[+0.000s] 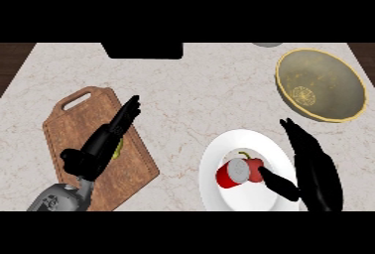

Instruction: Pick the bell pepper from the plate and place it in the bowl

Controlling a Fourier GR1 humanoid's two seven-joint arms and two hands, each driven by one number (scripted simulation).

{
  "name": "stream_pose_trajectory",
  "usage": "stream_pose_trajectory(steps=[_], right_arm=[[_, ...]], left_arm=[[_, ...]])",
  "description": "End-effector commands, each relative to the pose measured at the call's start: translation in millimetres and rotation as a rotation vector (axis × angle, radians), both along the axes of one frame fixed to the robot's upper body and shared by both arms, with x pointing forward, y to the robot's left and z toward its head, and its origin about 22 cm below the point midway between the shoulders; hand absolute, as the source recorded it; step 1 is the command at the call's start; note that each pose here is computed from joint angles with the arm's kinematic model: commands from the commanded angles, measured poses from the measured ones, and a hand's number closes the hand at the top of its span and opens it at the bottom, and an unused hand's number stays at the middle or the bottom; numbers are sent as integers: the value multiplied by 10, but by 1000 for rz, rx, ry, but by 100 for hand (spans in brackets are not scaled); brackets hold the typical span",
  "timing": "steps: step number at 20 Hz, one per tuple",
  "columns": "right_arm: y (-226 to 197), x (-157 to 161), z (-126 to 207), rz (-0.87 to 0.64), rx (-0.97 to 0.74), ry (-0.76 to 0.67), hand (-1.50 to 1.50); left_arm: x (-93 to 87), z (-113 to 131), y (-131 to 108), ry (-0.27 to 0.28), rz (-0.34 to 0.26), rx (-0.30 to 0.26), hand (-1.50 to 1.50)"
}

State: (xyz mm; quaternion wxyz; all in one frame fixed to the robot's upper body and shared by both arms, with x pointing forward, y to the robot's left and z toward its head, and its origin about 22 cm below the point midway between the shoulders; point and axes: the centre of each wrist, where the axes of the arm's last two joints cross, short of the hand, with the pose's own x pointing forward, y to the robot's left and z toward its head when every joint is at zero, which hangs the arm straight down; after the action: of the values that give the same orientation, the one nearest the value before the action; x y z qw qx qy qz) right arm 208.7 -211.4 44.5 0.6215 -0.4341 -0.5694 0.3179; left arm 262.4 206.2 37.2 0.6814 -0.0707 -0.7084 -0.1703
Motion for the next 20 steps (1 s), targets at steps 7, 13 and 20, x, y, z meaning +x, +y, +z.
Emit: stream_pose_trajectory(steps=[7, 13, 20], right_arm=[[690, 122, 505, -31, -137, 560, -150], [929, 354, 764, -56, -143, 663, -150], [1067, 354, 725, -89, -158, 661, -150]], left_arm=[[24, -39, -102, -6, -22, -12, 0], [-23, -90, -82, 10, -18, 0, 0], [36, -20, 17, 6, 4, -8, 0]])
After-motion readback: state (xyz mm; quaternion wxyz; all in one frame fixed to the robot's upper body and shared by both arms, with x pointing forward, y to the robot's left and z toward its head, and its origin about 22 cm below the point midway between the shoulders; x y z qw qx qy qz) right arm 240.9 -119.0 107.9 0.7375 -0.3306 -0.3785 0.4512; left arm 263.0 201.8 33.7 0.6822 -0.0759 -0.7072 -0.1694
